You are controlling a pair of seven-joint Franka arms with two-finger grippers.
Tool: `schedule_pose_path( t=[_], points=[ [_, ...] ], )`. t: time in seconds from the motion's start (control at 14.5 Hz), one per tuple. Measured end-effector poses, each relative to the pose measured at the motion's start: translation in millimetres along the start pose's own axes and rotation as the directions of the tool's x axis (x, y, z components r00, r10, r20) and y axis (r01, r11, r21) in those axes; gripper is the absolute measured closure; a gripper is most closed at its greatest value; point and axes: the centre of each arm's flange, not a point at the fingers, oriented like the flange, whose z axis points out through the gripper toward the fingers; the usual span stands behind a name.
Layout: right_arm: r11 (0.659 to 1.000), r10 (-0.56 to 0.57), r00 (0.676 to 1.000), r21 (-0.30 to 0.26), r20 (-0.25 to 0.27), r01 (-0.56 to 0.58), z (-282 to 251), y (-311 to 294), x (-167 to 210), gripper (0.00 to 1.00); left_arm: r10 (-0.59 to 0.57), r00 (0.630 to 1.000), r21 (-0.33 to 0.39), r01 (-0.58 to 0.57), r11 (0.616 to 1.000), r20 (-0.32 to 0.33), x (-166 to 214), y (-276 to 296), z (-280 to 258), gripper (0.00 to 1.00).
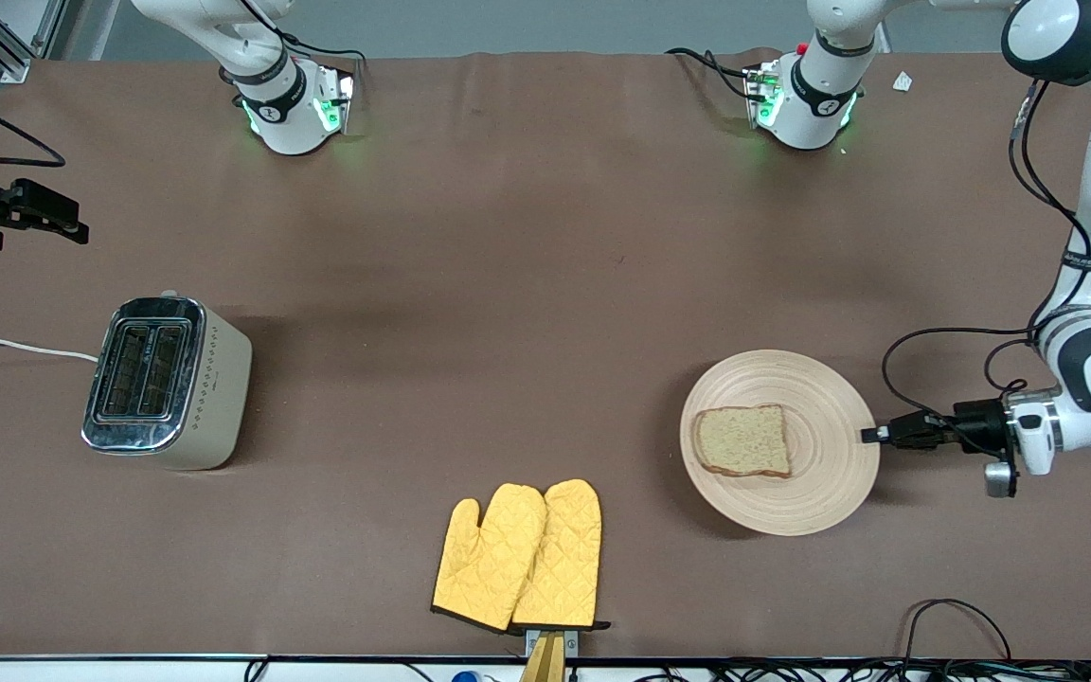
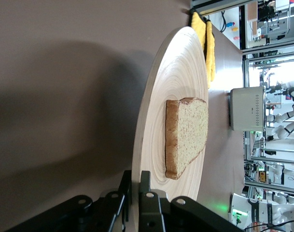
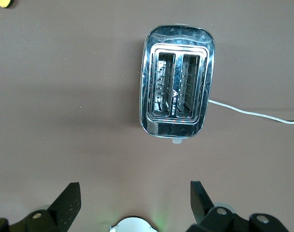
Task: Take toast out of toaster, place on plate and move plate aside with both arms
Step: 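Drag the plate with the left gripper away from the oven mitts, then open the left gripper and release the plate rim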
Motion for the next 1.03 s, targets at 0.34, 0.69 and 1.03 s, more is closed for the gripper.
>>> schedule_pose_path(
  t=[0.34, 0.69, 1.03],
  points=[
    [1.000, 0.000, 1.000, 0.000, 0.001, 0.000, 0.1, 0.0, -0.1, 0.00, -0.087, 0.995, 0.021, 0.088, 0.996, -0.046, -32.1, -50.6, -58.5, 0.91],
    [1.000, 0.000, 1.000, 0.000, 0.001, 0.000, 0.1, 0.0, -0.1, 0.00, -0.115, 0.993, 0.016, 0.116, 0.993, -0.038, -40.3, -68.2, -53.6, 0.91],
    [1.000, 0.000, 1.000, 0.000, 0.003, 0.000, 0.2, 0.0, -0.3, 0.00, -0.122, 0.992, 0.011, 0.122, 0.992, -0.023, -41.9, -72.6, -45.3, 0.81]
  ],
)
